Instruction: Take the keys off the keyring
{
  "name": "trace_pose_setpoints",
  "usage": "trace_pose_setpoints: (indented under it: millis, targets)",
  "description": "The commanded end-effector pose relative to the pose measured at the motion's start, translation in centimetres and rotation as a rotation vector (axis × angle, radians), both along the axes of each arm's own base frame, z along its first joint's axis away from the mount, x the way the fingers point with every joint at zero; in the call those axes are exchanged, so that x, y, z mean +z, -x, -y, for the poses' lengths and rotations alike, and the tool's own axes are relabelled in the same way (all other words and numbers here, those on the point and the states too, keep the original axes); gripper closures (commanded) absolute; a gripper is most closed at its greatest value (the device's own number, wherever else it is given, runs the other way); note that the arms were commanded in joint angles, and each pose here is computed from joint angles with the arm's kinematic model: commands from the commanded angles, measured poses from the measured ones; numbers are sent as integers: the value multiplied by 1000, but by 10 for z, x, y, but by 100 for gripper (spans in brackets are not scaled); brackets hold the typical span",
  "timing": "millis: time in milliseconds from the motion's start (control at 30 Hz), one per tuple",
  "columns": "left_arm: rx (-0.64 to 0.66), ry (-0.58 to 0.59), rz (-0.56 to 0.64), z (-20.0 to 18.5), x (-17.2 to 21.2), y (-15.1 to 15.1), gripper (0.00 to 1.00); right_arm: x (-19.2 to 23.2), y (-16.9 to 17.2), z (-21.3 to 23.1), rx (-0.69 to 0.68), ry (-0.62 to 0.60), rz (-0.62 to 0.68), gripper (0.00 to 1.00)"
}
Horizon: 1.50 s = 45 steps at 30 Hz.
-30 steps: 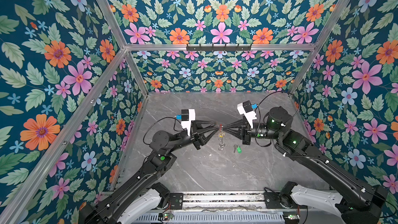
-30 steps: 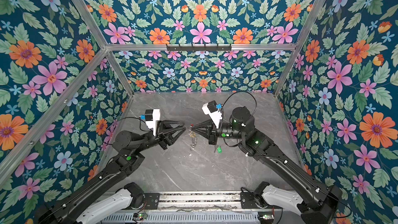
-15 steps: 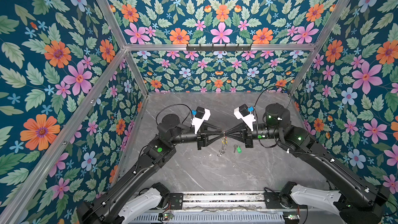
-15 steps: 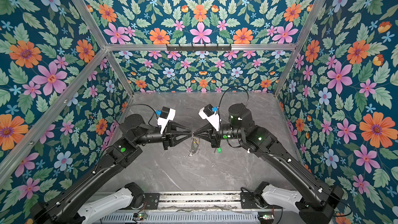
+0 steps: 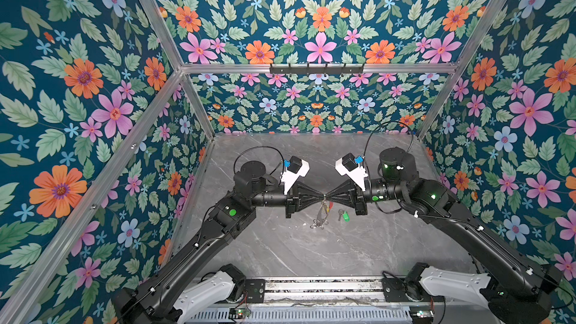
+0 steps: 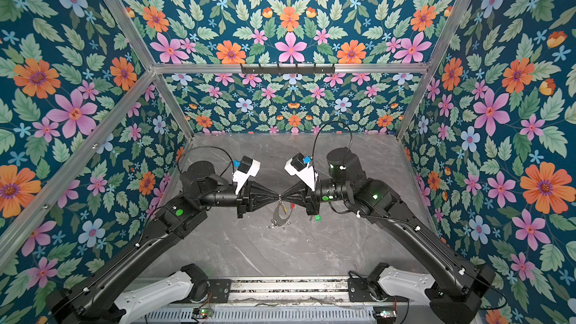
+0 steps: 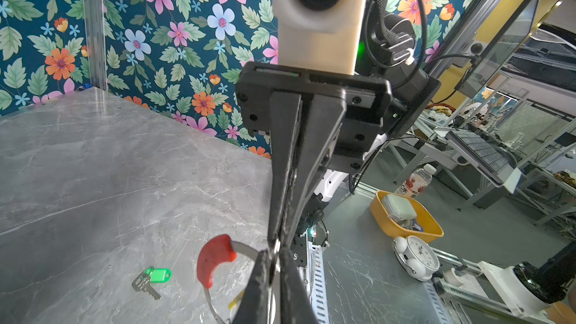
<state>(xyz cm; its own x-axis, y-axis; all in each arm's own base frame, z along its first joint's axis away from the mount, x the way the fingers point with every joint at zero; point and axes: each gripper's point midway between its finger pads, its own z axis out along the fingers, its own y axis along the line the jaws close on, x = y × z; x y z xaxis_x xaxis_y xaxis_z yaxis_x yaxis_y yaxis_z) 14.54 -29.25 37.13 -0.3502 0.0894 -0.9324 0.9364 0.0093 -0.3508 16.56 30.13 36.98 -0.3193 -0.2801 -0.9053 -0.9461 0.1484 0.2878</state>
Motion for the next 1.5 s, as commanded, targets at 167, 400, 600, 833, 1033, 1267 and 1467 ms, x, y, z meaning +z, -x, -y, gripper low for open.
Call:
trace_pose_setpoints:
  millis: [167,400,600,833,1033,1267,1467]
  targets:
    - [-48,16,26,2,6,6,100,3,-3,-1,-4,6,22,100]
    - [-26,66,52,0,11,4,100,6,-9,-4,-24,-9,19,100]
    - [68,170,84,-4,19,-6,100,17,-17,-4,-89,-97,28,67]
    - [205,368,173,-23,38,-13,100,45,-28,10,-234,-318,86,60]
    - [280,515,231,-42,52,-13,100,45,-30,7,-233,-369,47,60]
    - [311,543,218,-42,53,-21,100,30,-28,2,-199,-336,34,55]
    - [304,548,216,-41,53,-22,100,22,-26,-6,-168,-296,15,67]
